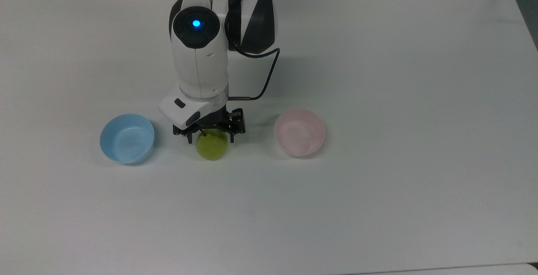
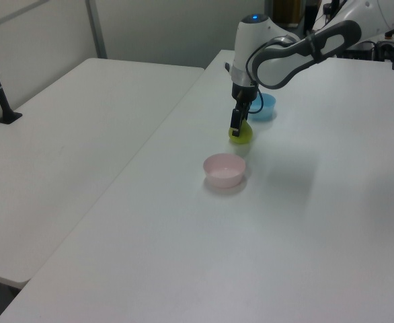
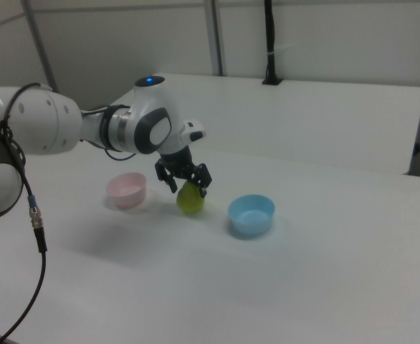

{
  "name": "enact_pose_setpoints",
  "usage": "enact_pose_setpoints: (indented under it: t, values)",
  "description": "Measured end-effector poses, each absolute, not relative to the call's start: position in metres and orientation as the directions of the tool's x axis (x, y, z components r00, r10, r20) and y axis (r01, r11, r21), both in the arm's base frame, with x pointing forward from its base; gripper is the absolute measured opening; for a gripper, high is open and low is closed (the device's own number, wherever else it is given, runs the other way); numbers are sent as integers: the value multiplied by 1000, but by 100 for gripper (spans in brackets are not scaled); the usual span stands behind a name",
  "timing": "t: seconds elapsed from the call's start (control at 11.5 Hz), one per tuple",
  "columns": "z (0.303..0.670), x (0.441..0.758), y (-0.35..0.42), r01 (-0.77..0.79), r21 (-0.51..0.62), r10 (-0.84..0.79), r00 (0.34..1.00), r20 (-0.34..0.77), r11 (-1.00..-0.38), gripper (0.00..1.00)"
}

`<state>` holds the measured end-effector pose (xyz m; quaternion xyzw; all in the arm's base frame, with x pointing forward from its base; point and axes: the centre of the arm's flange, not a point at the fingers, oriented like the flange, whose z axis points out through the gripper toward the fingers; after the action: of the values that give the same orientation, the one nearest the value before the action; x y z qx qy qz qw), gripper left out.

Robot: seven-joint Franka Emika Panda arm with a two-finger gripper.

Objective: Place the pear in the bowl
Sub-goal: 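Close the gripper around the green pear, then lift the pear and carry it over the pink bowl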

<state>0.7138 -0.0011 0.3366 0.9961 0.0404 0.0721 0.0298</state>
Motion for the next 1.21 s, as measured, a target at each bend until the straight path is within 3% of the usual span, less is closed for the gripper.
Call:
enact_pose_setpoints:
  t: [0.26,0.43,0.87,1.21]
  values:
    - [324,715,-3,81,73,90,986,137,-994,96]
    - [323,716,-3,84,79,94,986,136,-993,73]
    - [332,718,-3,83,80,94,984,153,-993,72]
    - [400,708,-6,71,81,85,980,180,-994,72]
